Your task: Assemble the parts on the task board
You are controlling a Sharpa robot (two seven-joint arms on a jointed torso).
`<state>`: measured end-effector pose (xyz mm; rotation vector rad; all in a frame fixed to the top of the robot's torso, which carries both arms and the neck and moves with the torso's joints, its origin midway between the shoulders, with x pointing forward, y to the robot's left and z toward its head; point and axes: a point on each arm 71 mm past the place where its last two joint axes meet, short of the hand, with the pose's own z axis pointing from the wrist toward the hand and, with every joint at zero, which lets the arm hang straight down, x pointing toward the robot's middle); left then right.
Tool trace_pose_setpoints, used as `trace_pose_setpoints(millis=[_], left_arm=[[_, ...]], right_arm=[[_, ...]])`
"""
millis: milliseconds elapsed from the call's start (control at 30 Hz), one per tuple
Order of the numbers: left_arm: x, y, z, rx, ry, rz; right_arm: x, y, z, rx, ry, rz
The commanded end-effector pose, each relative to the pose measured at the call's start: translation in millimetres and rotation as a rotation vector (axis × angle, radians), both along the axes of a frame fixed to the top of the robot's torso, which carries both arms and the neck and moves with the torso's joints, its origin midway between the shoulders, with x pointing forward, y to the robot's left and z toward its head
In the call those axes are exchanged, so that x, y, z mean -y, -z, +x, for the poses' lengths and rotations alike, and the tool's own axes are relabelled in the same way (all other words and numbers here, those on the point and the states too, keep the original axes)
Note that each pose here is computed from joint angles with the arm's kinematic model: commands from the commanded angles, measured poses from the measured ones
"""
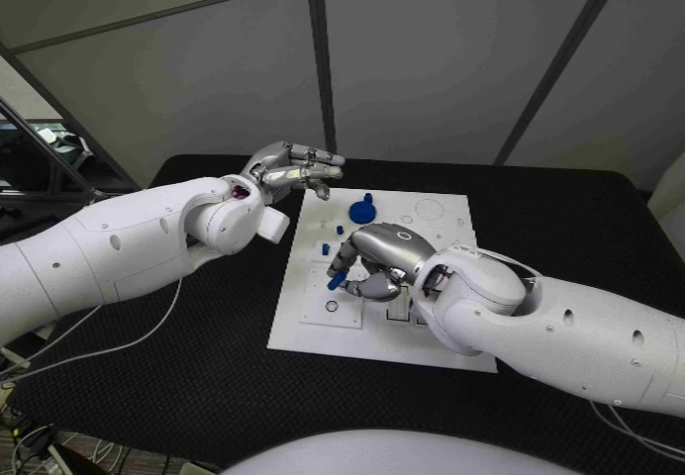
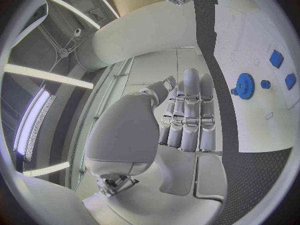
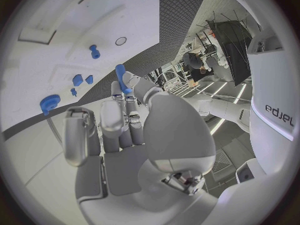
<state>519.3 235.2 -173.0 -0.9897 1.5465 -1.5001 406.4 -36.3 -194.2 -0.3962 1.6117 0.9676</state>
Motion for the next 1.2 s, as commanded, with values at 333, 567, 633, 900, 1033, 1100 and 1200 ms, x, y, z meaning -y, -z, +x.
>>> trace_pose_setpoints(millis=[333,567,633,900,1033,1100,1200], left_arm=[[2.9,-1.1,0.6,0.005,0.014,-0.012],[2.6,-1.0,0.9,0.004,0.013,-0.012],[2.4,-1.0,0.9,0.004,0.013,-0.012],[1.3,-0.8,1.0,0.003,0.012,-0.01],[0.7,-0.7,1.0,0.002,0.011,-0.01],[0.4,-0.6,1.1,0.002,0.011,-0.009],[0.3,-0.5,1.1,0.001,0.011,-0.009]], right_arm=[[-12.3,23.1,-0.9,-0.056,-0.051,-0.044],[-13.1,29.7,-0.4,-0.07,-0.05,-0.085],[-12.2,30.2,0.1,-0.062,-0.042,-0.095],[-9.3,31.0,0.4,-0.044,-0.027,-0.121],[-8.7,31.4,-0.1,-0.044,-0.029,-0.131],[-8.6,31.6,-0.4,-0.042,-0.029,-0.14],[-8.1,31.4,-0.3,-0.033,-0.023,-0.148]])
